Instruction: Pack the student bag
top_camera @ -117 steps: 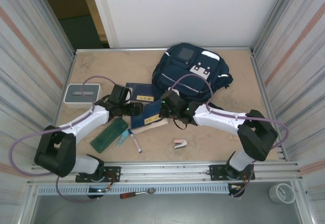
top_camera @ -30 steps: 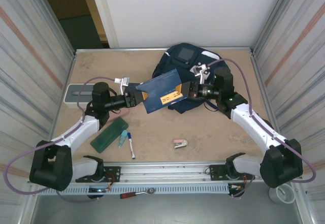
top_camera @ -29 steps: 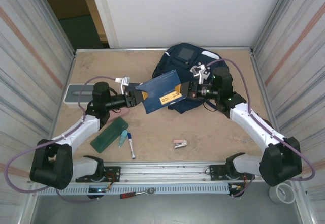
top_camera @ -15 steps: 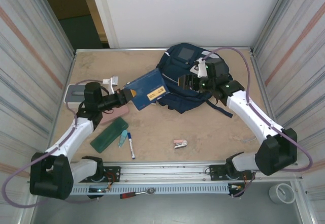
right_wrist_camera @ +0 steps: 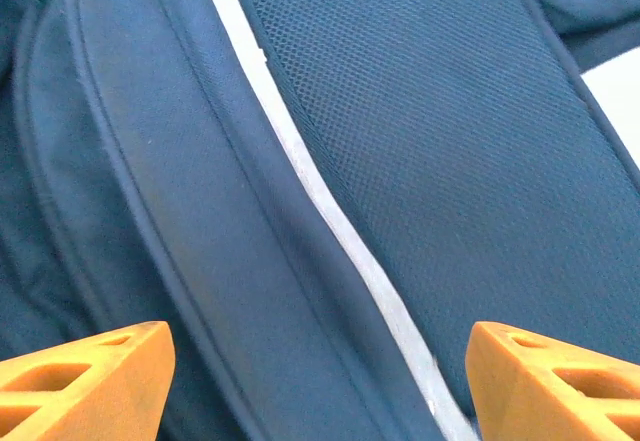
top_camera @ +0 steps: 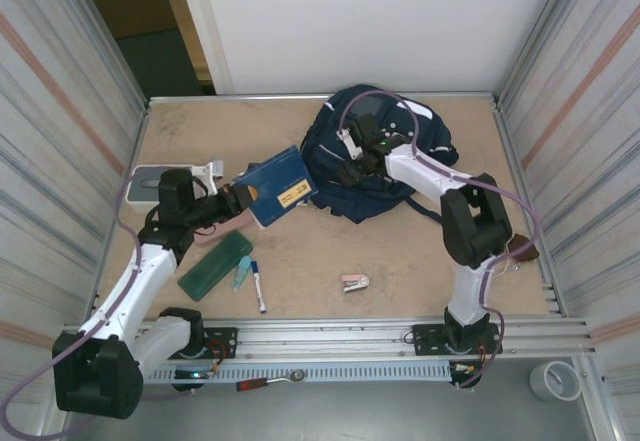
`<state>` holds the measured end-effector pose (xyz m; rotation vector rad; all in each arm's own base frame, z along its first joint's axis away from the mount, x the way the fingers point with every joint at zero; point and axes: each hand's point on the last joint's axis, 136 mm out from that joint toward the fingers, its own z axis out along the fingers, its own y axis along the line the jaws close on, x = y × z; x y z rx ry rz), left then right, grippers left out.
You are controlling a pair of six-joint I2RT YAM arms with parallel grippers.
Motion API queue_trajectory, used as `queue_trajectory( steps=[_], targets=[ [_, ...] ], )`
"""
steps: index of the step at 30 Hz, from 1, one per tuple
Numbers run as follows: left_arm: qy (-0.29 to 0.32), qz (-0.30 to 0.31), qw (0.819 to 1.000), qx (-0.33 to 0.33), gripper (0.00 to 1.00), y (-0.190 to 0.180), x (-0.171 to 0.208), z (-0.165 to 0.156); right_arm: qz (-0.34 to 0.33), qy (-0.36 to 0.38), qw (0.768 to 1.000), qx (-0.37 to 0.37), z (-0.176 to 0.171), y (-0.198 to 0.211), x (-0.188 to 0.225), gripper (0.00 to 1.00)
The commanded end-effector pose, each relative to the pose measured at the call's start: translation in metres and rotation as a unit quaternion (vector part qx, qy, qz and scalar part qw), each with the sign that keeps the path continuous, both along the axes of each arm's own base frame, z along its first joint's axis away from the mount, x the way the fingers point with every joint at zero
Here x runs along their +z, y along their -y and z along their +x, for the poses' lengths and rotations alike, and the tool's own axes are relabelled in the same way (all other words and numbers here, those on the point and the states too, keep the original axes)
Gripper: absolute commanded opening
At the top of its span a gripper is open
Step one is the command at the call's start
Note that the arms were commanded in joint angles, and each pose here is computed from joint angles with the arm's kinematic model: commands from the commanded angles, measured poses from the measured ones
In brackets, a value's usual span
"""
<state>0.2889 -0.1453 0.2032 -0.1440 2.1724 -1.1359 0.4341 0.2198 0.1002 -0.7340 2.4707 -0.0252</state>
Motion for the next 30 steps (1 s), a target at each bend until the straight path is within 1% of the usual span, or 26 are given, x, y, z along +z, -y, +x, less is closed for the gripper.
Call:
queue_trajectory(
  steps=[1, 9, 12, 16, 19, 22, 27, 28, 30],
  targets=[
    [0.033, 0.007, 0.999, 0.001, 0.00, -0.003, 0.019, -0.001, -0.058, -0.001, 0.998, 0.037, 0.009, -0.003, -0.010, 0.77],
    [0.023, -0.006, 1.000, 0.002, 0.00, -0.003, 0.017, -0.007, -0.107, -0.009, 0.993, 0.048, 0.027, -0.003, -0.039, 0.75],
    [0.019, -0.008, 1.000, 0.003, 0.00, -0.003, 0.014, -0.011, -0.116, -0.017, 0.991, 0.068, 0.026, -0.007, -0.046, 0.77],
    [0.014, -0.009, 1.000, 0.007, 0.00, -0.004, 0.011, -0.015, -0.080, -0.048, 0.990, 0.110, 0.014, -0.021, -0.044, 0.82],
    [0.012, -0.010, 1.000, 0.011, 0.00, -0.005, 0.010, -0.016, -0.025, -0.082, 0.988, 0.125, 0.004, -0.028, -0.035, 0.95],
    [0.011, -0.009, 1.000, 0.017, 0.00, -0.007, 0.008, -0.016, 0.003, -0.097, 0.986, 0.133, -0.002, -0.030, -0.030, 0.98],
    [0.007, -0.012, 1.000, 0.019, 0.00, -0.006, 0.001, -0.013, 0.018, -0.115, 0.984, 0.137, -0.007, -0.029, -0.032, 1.00],
    [0.006, -0.012, 1.000, 0.018, 0.00, -0.006, 0.001, -0.011, 0.013, -0.114, 0.984, 0.136, -0.006, -0.027, -0.034, 1.00],
    [0.005, -0.013, 1.000, 0.015, 0.00, -0.005, 0.000, -0.008, -0.024, -0.109, 0.985, 0.133, -0.004, -0.023, -0.043, 1.00]
  ],
)
